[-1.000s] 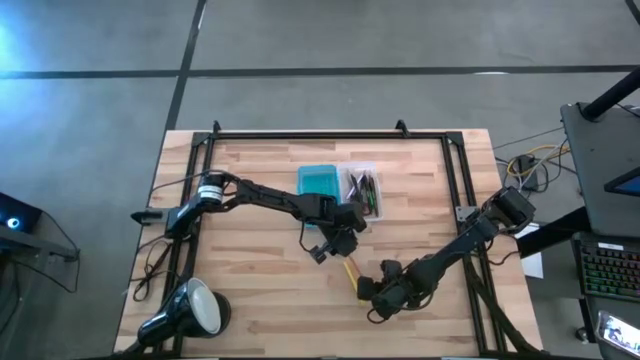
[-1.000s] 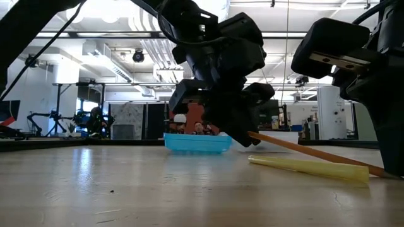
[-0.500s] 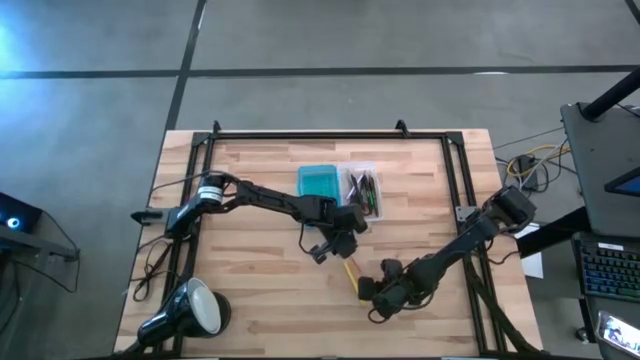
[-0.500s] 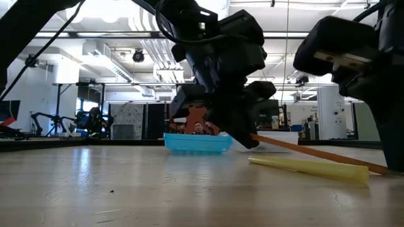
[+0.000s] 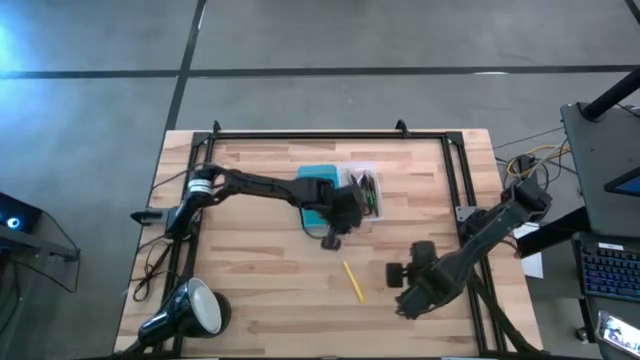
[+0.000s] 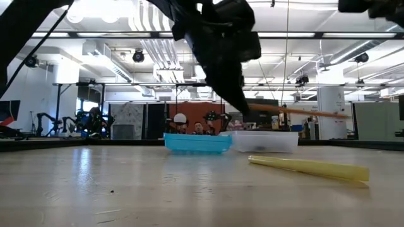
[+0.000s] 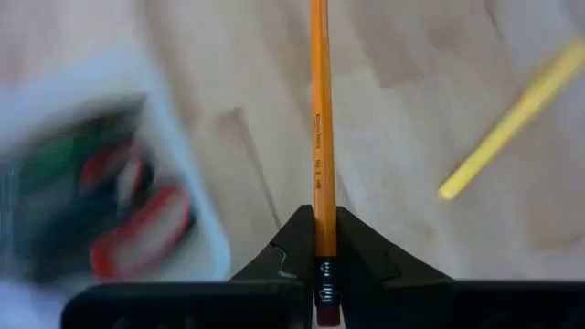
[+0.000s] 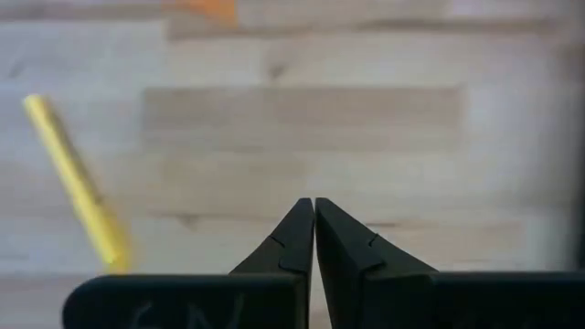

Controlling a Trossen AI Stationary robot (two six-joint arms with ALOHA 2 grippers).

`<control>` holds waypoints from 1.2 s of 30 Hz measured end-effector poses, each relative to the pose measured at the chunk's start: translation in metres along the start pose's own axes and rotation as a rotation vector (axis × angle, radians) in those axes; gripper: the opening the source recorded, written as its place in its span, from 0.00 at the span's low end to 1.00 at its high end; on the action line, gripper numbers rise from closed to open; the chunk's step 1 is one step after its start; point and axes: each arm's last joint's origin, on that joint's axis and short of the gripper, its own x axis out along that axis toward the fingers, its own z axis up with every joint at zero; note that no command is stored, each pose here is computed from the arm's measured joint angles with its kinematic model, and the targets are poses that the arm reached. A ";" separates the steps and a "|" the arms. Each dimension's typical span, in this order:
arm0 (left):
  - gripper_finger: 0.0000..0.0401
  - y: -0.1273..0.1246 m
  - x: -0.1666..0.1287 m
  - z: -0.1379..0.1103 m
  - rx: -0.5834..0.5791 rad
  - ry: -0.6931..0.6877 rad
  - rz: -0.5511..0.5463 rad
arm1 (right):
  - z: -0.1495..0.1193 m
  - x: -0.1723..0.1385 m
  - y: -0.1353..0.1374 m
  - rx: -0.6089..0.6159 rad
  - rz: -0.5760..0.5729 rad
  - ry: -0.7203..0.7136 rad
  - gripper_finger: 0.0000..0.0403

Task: Pick & place school supplies into a supply box
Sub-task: Put the orange pencil into the blue supply box

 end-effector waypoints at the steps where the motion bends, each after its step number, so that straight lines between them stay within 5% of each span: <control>1: 0.02 0.004 -0.005 0.000 -0.113 -0.009 0.007 | 0.002 -0.005 -0.004 -0.008 -0.019 -0.020 0.02; 8: 0.02 0.029 -0.028 -0.009 -0.774 -0.157 0.055 | 0.021 -0.017 -0.022 -0.056 -0.066 -0.085 0.02; 17: 0.02 0.028 -0.027 -0.031 -1.277 -0.382 0.071 | 0.041 -0.011 -0.045 -0.068 -0.080 -0.118 0.02; 23: 0.02 0.018 -0.016 -0.048 -1.477 -0.448 0.202 | 0.057 0.000 -0.064 -0.087 -0.094 -0.132 0.02; 36: 0.02 0.022 0.001 -0.050 -1.580 -0.514 0.260 | 0.085 0.013 -0.096 -0.089 -0.053 -0.119 0.02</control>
